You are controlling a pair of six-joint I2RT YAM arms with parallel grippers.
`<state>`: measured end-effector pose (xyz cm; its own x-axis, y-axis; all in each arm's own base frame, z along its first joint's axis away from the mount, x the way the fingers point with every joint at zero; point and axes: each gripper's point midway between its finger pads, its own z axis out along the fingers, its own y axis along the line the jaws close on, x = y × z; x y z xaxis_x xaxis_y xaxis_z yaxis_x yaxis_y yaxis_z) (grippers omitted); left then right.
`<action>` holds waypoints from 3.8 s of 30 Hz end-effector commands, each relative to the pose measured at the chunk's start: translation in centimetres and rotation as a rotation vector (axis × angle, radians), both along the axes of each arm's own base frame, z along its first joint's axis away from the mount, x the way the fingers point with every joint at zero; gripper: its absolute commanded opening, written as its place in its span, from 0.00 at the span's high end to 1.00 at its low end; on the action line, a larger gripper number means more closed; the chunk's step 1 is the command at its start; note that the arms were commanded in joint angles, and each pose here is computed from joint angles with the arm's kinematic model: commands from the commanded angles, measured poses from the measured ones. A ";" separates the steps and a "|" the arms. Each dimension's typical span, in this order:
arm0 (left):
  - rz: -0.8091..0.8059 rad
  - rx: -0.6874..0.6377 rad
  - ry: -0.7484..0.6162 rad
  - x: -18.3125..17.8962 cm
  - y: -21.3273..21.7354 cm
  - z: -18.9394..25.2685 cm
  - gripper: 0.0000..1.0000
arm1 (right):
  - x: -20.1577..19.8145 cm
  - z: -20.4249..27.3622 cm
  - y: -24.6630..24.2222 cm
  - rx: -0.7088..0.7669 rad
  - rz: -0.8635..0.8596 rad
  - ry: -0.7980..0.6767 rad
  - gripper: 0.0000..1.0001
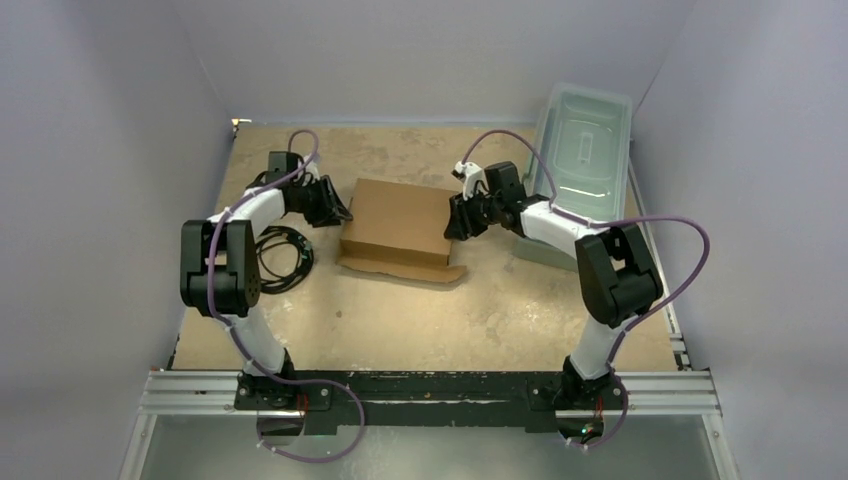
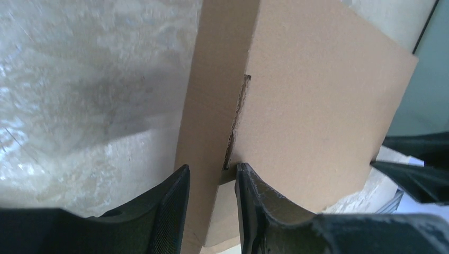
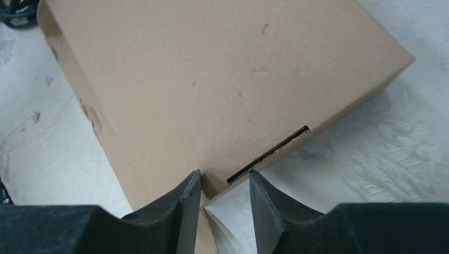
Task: Fold the paper box
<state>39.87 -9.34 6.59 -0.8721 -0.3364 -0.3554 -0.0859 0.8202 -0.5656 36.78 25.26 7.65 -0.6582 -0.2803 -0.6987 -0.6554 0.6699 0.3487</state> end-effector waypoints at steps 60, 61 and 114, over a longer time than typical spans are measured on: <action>0.195 0.054 -0.147 -7.0 -9.4 0.0 1.00 | 12.6 2.3 -1.3 -0.378 0.080 -0.328 0.78; 0.202 0.064 -0.152 -6.7 -9.2 0.0 1.00 | 12.3 2.1 -1.3 -0.384 0.087 -0.323 0.78; -0.555 0.247 -0.776 -19.2 -16.5 8.4 0.38 | -9.2 9.8 -1.7 -0.051 0.717 -0.428 0.35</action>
<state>18.98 -25.76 14.45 -0.5212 0.2347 -0.8206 0.6584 0.7223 -0.2116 28.05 24.08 16.67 -0.0130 -0.6029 -0.7977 -0.9960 0.0780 -0.0428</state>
